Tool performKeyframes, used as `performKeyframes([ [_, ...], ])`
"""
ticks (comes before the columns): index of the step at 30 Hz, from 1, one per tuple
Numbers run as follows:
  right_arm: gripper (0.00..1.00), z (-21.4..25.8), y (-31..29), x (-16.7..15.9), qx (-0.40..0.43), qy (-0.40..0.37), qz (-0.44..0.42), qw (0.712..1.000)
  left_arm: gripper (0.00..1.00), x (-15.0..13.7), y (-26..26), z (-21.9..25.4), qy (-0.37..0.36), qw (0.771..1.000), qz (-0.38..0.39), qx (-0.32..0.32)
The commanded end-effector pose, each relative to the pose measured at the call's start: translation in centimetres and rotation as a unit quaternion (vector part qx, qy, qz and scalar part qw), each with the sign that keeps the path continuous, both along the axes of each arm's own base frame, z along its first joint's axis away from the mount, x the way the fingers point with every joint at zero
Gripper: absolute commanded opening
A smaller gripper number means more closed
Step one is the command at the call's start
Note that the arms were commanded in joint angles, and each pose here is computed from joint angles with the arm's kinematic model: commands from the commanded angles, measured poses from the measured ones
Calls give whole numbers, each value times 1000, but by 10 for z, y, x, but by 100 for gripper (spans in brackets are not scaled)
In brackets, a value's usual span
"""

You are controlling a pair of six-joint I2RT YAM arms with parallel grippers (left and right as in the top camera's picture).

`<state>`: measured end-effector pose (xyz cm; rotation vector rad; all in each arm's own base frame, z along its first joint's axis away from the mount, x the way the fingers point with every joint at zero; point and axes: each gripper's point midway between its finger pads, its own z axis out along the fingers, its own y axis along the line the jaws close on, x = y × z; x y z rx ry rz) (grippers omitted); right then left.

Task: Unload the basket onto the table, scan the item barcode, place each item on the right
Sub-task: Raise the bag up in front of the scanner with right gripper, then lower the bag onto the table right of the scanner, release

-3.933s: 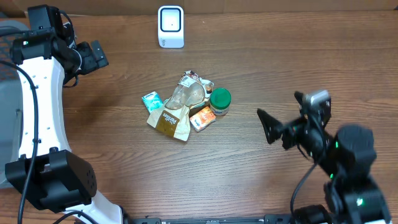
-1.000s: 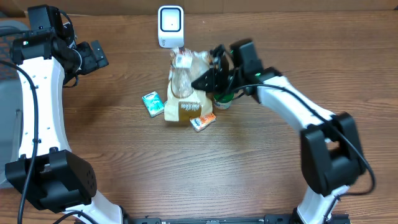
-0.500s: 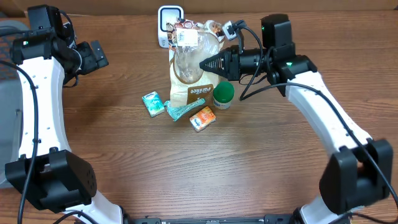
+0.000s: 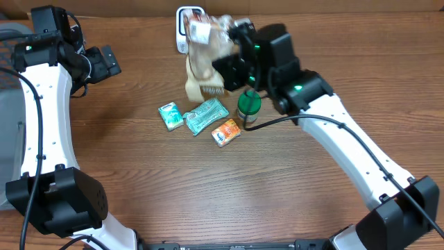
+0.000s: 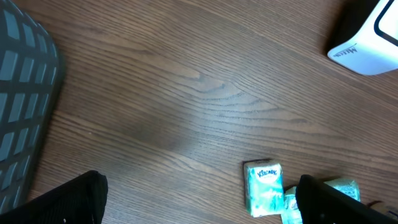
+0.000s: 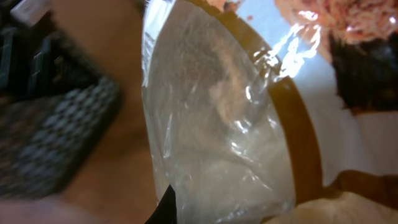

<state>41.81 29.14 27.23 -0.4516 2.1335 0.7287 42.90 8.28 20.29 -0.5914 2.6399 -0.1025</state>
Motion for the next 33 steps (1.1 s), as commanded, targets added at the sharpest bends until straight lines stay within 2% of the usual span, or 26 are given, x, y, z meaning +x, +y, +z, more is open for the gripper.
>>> performKeyframes([
  [1,4,34,-28,49,-108,-125,-126,978,100,-2,0,1,-2,1000,10,-6],
  [4,4,25,-29,78,-163,-164,-147,962,100,-2,1,1,-1,1000,10,-6],
  [6,6,11,-38,104,-221,-204,-183,936,99,-2,1,1,-1,1000,10,-6],
  [7,25,4,-37,115,-258,-231,-190,919,99,-2,1,1,-1,1000,10,-6],
  [8,33,2,-36,120,-277,-246,-190,909,100,-2,0,1,-1,1000,10,-6],
  [9,33,0,-34,124,-291,-259,-187,902,99,-2,0,1,-1,1000,10,-6],
  [10,27,-1,-32,127,-307,-274,-182,893,100,-2,0,1,-2,1000,10,-6],
  [11,17,-3,-29,132,-325,-291,-171,883,99,-2,1,1,-1,1000,10,-6],
  [13,4,-7,-21,141,-361,-327,-150,861,100,-2,1,1,-1,1000,10,-6],
  [16,4,-14,-18,146,-388,-343,-135,845,100,-2,0,1,-1,1000,10,-6],
  [24,4,-18,-33,151,-308,-288,-196,885,100,-2,0,1,-2,1000,10,-6],
  [28,7,-35,-51,159,-230,-203,-195,932,100,-2,1,1,-1,1000,10,-6],
  [30,18,-41,-60,163,-163,-147,-182,959,100,-2,0,1,-2,1000,10,-6],
  [33,50,-45,-73,165,-44,-64,-152,985,99,-2,1,1,-1,1000,10,-6],
])
